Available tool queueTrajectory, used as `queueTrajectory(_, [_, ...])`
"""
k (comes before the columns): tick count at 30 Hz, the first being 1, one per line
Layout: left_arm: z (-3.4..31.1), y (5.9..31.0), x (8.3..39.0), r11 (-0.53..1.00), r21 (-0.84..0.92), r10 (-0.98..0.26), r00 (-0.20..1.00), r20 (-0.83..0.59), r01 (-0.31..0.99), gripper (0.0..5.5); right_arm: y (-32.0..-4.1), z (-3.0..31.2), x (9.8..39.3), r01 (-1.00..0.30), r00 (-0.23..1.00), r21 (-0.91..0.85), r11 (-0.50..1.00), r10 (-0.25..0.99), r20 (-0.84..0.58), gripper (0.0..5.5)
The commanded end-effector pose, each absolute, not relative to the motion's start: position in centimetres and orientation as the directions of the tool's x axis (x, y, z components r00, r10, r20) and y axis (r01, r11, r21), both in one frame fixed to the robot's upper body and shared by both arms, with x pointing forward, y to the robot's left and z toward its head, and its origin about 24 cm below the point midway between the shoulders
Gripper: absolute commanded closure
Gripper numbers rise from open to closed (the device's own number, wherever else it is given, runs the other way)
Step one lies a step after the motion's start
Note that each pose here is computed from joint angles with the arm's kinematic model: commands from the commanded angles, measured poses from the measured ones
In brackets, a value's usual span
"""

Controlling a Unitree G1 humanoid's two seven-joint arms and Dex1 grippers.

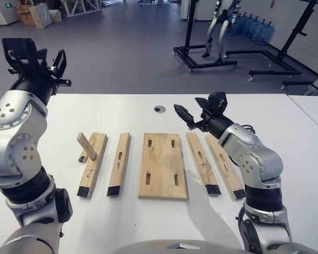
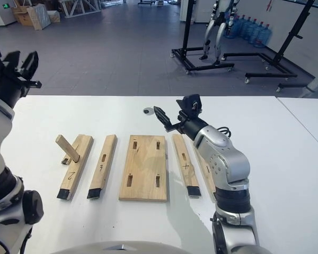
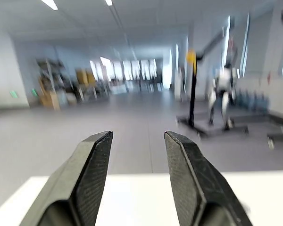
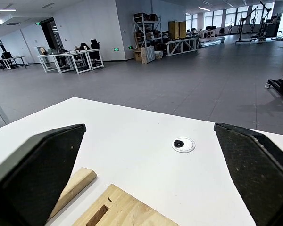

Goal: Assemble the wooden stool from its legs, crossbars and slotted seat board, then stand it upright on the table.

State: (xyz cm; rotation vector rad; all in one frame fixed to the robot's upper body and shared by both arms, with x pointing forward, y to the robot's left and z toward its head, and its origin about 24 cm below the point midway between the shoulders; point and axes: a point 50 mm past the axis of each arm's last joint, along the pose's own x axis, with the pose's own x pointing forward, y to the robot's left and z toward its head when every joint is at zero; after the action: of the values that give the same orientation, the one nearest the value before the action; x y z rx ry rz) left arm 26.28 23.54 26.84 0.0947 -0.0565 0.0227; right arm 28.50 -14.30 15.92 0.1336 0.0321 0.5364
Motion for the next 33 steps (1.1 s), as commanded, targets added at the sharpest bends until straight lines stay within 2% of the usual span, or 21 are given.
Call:
queueTrajectory(1, [27.7, 26.2, 25.2, 0.952, -0.047, -0.303, 0.906, -0.296, 0.303, 3.49, -15.8, 16.0, 27.6, -0.458, 0.887, 0.122, 0.881, 0.462, -0.008, 0.49])
queueTrajectory(3, [29.0, 27.5, 24.9, 0.949, -0.074, -0.315, 0.900, -0.302, 0.308, 3.49, -16.3, 15.9, 27.3, -0.438, 0.897, 0.120, 0.891, 0.442, -0.008, 0.49])
queueTrajectory(5, [29.8, 27.9, 24.7, 0.945, -0.076, -0.326, 0.897, -0.299, 0.318, 3.49, -16.5, 15.8, 27.3, -0.428, 0.902, 0.121, 0.895, 0.433, -0.009, 0.49])
queueTrajectory(11, [29.1, 26.1, 24.3, 0.898, -0.041, -0.422, 0.832, -0.361, 0.438, 2.68, -16.4, 15.8, 27.5, -0.427, 0.902, 0.124, 0.896, 0.431, -0.007, 0.49])
queueTrajectory(15, [27.3, 25.5, 24.1, 0.879, -0.074, -0.455, 0.784, -0.422, 0.470, 2.06, -16.4, 15.8, 27.3, -0.421, 0.905, 0.128, 0.898, 0.425, -0.005, 0.49])
queueTrajectory(19, [24.4, 25.7, 23.6, 0.901, -0.074, -0.401, 0.753, -0.522, 0.428, 1.41, -16.5, 15.6, 27.2, -0.412, 0.909, 0.133, 0.902, 0.416, -0.006, 0.49])
queueTrajectory(22, [22.0, 26.0, 23.0, 0.924, -0.072, -0.343, 0.732, -0.589, 0.375, 1.41, -16.6, 15.6, 27.2, -0.407, 0.912, 0.135, 0.903, 0.411, -0.005, 0.49])
queueTrajectory(31, [17.5, 24.4, 20.9, 0.920, -0.111, -0.348, 0.652, -0.674, 0.376, 1.41, -16.5, 15.6, 27.2, -0.404, 0.913, 0.136, 0.905, 0.407, 0.000, 0.49])
queueTrajectory(33, [16.1, 24.3, 20.4, 0.940, -0.081, -0.291, 0.651, -0.701, 0.333, 1.41, -16.4, 15.5, 27.2, -0.405, 0.912, 0.137, 0.904, 0.409, -0.002, 0.49])
